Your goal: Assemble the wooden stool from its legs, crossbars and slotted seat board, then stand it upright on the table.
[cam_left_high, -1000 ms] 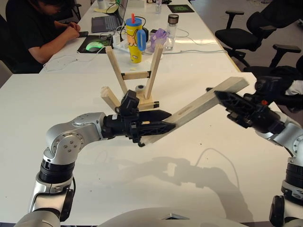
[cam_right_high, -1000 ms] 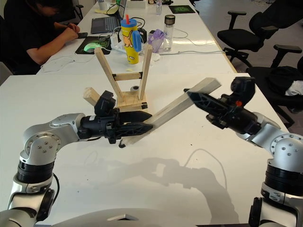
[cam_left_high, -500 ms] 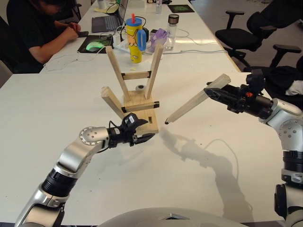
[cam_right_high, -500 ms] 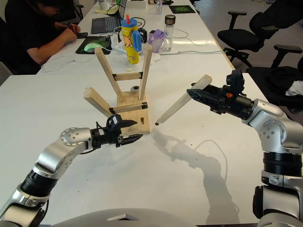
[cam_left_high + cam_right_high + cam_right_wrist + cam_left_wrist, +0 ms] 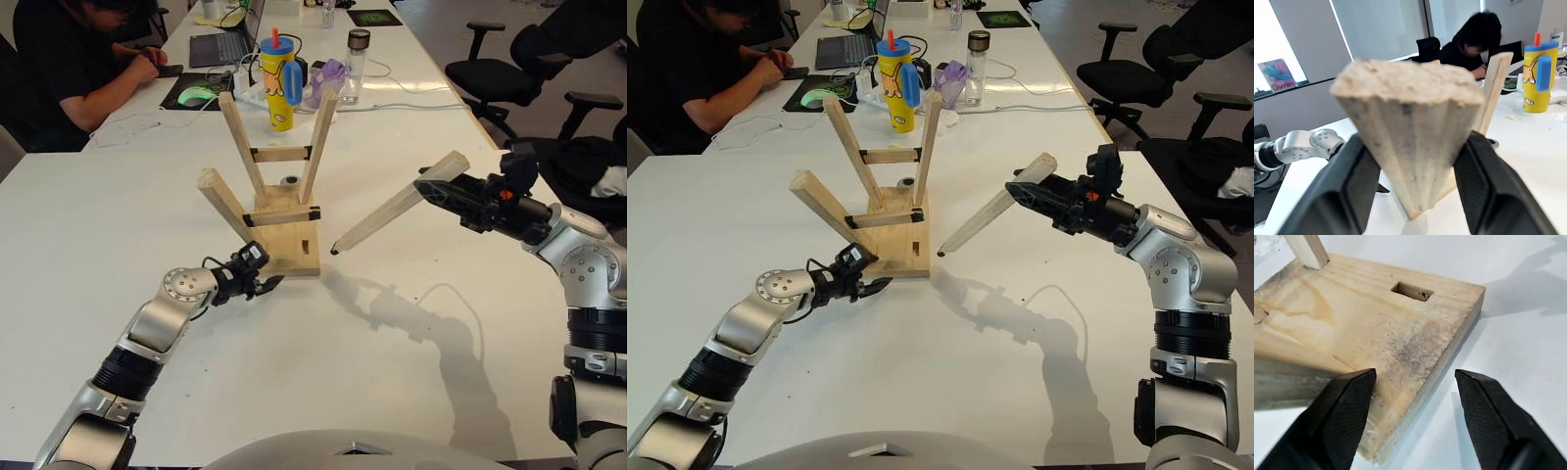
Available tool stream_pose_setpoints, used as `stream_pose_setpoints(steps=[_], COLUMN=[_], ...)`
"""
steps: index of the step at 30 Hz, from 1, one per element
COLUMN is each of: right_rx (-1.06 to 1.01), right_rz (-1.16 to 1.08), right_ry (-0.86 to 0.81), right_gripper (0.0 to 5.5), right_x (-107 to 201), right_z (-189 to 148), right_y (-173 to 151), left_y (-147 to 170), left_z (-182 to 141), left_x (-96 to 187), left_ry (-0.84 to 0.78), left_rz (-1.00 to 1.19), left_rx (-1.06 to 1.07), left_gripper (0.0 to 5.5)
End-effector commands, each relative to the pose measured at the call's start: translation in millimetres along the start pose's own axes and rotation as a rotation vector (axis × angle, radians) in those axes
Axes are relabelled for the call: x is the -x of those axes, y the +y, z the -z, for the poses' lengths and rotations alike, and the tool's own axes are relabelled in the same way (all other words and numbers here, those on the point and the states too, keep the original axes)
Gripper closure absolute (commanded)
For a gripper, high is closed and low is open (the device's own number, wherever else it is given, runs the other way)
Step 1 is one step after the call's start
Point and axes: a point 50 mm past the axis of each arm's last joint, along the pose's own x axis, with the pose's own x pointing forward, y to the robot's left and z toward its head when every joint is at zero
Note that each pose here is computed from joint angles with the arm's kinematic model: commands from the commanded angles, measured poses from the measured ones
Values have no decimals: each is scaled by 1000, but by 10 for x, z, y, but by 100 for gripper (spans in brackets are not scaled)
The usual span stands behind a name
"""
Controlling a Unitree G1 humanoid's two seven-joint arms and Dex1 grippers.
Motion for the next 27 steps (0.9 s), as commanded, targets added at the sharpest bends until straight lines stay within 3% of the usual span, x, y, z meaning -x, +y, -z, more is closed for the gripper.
stream_pose_setpoints(steps=[1, 5, 9, 27], right_rx=[46, 66, 79, 221], right_rz=[-54, -80, -125, -280], right_ry=[-29, -44, -13, 225], right_gripper=[344, 344, 344, 344], right_x=[-166, -326, -486, -769], right_z=[-57, -10, 88, 127], right_y=[45, 35, 15, -251], left_y=[44, -88, -266, -329], left_z=[127, 187, -22, -110], left_x=[38, 33, -7, -254], left_ry=[97, 132, 23, 29], left_rz=[22, 111, 193, 158], left_rx=[-30, -48, 10, 9], left_gripper=[249, 249, 249, 249])
